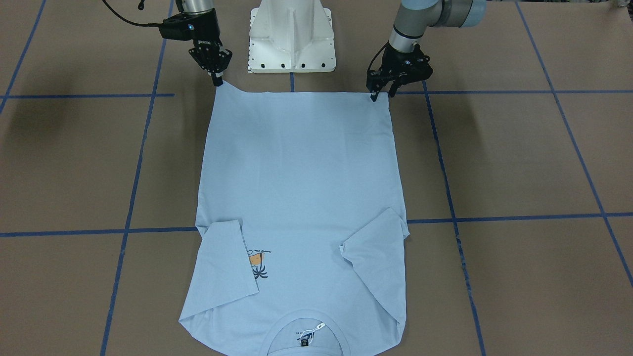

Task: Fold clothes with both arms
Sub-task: 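Grasp the hem corners with both grippers, then lift the hem with both grippers and fold it toward the collar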

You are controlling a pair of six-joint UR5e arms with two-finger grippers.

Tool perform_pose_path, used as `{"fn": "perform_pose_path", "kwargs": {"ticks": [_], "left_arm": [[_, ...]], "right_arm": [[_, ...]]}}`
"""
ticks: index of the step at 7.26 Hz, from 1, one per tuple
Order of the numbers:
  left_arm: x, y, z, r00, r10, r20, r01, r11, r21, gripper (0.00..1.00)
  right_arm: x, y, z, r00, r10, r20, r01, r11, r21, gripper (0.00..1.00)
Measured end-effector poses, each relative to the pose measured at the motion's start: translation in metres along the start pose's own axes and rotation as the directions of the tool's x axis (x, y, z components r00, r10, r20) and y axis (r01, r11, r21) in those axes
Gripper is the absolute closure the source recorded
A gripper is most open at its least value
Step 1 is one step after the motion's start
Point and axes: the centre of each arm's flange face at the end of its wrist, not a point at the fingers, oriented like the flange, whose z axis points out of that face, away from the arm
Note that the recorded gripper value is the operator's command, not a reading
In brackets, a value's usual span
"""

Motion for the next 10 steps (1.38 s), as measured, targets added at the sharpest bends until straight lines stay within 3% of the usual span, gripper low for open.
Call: {"fn": "perform_pose_path", "kwargs": {"ticks": [1,5,10], "left_arm": [[0.0,0.001,0.0,1.0,0.002,0.0,-0.002,1.0,-0.002,1.0],[0.01,0.012,-0.02,1.0,0.009,0.0,-0.009,0.998,-0.06,1.0],[0.041,0.021,-0.071,0.994,-0.016,-0.109,0.005,0.995,-0.101,1.0]], "right_arm": [[0.0,0.0,0.0,1.0,0.0,0.0,0.0,1.0,0.0,1.0],[-0.002,-0.003,-0.005,1.0,0.005,0.007,-0.005,1.0,-0.003,1.0],[0.007,-0.037,-0.045,1.0,0.022,0.011,-0.022,0.999,-0.04,1.0]]}}
